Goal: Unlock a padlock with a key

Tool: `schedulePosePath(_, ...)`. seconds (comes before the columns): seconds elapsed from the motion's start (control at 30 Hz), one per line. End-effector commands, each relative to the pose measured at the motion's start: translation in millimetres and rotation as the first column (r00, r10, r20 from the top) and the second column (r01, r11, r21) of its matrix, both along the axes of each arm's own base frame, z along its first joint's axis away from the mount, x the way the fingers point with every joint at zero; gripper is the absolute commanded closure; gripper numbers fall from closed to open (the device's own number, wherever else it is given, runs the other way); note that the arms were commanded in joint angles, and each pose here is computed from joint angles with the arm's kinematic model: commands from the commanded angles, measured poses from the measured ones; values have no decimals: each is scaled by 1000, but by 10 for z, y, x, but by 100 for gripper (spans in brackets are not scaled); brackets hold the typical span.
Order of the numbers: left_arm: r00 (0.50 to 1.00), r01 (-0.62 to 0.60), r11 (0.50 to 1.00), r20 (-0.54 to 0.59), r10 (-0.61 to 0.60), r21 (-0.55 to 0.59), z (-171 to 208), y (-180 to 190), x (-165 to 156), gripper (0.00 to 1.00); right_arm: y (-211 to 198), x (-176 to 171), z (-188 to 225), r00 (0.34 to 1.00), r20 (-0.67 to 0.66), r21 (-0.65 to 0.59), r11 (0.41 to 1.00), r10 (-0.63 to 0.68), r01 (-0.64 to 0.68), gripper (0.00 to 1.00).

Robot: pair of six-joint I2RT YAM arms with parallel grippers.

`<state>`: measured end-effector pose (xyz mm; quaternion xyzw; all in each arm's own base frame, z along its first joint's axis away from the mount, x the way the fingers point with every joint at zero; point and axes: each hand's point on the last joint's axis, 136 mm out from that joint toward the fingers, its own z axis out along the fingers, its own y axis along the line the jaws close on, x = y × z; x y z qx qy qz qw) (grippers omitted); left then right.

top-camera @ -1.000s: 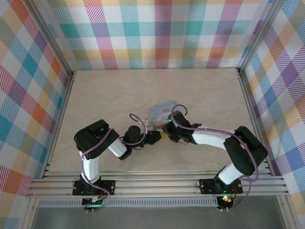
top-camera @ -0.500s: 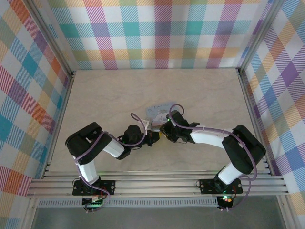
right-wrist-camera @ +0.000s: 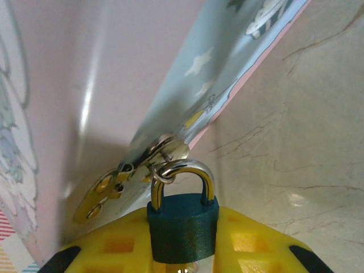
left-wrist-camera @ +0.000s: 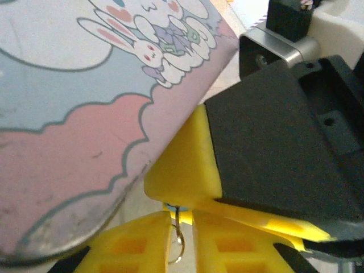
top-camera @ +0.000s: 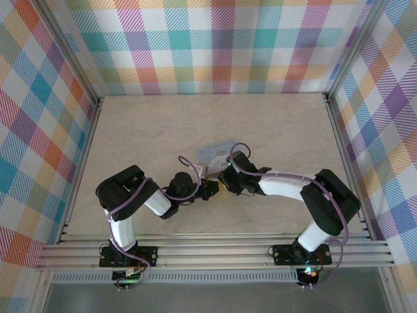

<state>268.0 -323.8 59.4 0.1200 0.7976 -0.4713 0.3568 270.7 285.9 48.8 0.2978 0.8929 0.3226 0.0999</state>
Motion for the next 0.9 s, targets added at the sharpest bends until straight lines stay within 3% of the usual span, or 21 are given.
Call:
schedulePosePath(0.0,993,75,987,104,-60,-143,426,-193,5,95,405,-328,136,983,-80,127,980,167,-157,100)
schedulePosePath(0.07,992,85,985,106,-70,-147,436,-211,-7,100,389,-333,143,983,-80,122,981,164,-154,100)
schedulePosePath(0.2,985,107,989,146,-91,-106,386,-205,-48,100,348,-311,209,984,-70,122,980,165,-155,100)
schedulePosePath(0.4,925,116,980,341,-166,163,129,-300,-325,100,316,-334,402,955,-81,79,957,286,-280,100)
schedulePosePath(0.53,851,41,918,467,-239,395,-60,-405,-509,100,269,-440,375,918,-131,24,927,373,-373,100)
schedulePosePath(0.63,832,-30,887,504,-234,462,-117,-326,-481,100,198,-503,298,907,-159,-7,918,390,-397,100)
schedulePosePath(0.7,843,-50,890,497,-206,453,-109,-261,-441,100,161,-522,269,906,-164,-19,917,390,-398,97)
schedulePosePath(0.87,883,-43,919,445,-148,391,-61,-200,-380,100,56,-498,339,913,-132,-77,914,386,-397,72)
